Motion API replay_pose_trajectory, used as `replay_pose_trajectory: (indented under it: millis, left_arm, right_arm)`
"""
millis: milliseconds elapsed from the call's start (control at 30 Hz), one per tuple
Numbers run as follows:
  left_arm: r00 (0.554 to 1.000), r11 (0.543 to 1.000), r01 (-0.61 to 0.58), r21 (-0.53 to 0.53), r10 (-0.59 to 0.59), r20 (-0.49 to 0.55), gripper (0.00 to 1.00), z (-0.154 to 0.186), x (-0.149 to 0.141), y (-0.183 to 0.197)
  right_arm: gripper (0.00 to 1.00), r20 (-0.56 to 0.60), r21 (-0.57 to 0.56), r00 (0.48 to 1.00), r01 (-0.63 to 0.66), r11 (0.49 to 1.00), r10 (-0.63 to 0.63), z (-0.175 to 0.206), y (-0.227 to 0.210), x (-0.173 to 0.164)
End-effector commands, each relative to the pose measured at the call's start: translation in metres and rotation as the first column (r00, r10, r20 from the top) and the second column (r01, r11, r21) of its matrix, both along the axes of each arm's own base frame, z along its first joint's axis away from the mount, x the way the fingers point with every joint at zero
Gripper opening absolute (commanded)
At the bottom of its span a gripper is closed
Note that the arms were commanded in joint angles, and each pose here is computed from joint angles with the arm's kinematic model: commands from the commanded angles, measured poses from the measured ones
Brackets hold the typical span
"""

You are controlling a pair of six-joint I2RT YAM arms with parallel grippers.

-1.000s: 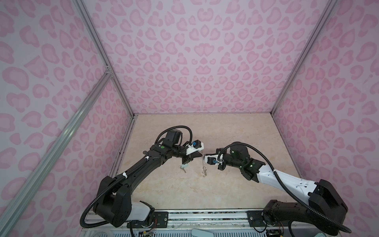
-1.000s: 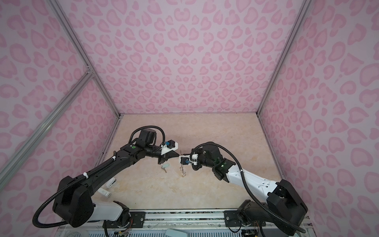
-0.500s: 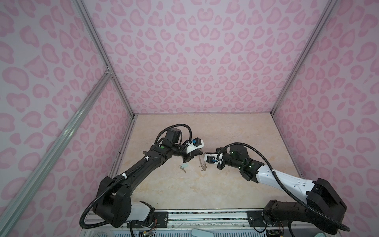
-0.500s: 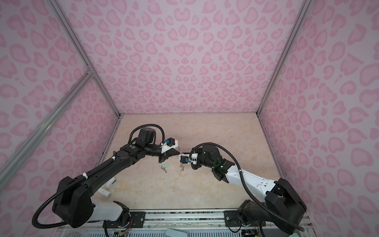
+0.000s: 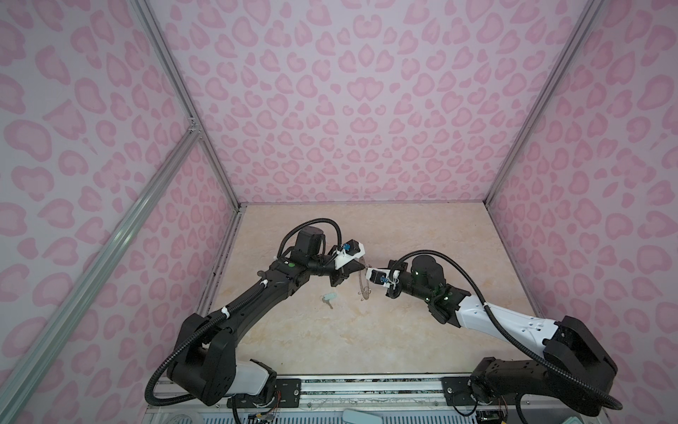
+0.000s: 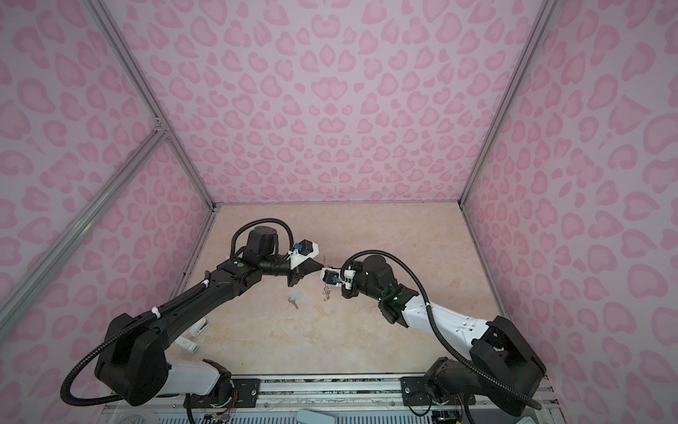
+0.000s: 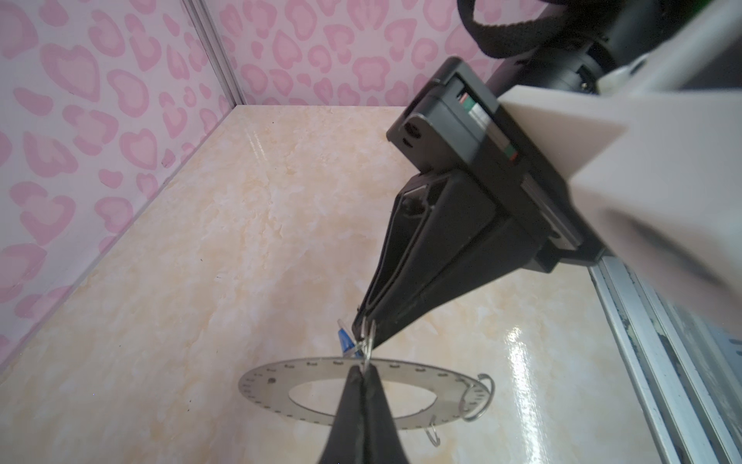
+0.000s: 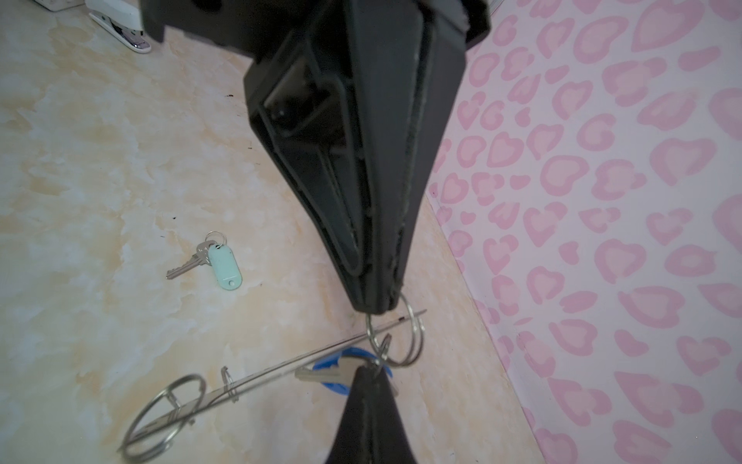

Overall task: Attach keys to a key ring
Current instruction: Insert the key into the keyring.

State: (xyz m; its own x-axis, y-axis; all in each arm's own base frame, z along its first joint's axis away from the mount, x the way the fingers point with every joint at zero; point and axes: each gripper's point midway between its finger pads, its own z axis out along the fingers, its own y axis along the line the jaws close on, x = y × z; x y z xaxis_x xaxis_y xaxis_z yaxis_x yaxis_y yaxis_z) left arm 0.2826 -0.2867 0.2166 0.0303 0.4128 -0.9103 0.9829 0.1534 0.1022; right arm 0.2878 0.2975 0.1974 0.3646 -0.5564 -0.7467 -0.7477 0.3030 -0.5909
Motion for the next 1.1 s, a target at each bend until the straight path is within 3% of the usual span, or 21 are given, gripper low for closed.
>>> replay_pose_trajectory:
  millis: [0, 167, 533, 1067]
  left_arm:
    - [0.998, 0.998, 0.028, -0.053, -0.025, 0.057, 0.03, 0.014, 0.001, -0.005]
    - [0.994, 0.996, 0.071, -0.052, -0.067, 0.085, 0.03, 0.015, -0.008, -0.004]
    - [0.991, 0.993, 0.101, -0.058, -0.095, 0.098, 0.03, 0.017, -0.014, -0.004]
    - [0.988, 0.993, 0.104, -0.048, -0.098, 0.117, 0.03, 0.017, -0.02, 0.0]
  right_arm:
    - [0.06, -0.039, 0.061, 0.999, 0.04, 0.997, -0.038, 0.006, -0.01, 0.004]
    - [0.15, -0.104, 0.136, 0.995, 0.016, 0.991, -0.002, 0.015, -0.026, -0.002]
    - [0.22, -0.193, 0.246, 0.97, -0.097, 0.964, 0.147, 0.033, -0.01, -0.017]
    - [0.16, -0.242, 0.273, 0.949, -0.135, 0.952, 0.204, 0.035, 0.006, -0.02]
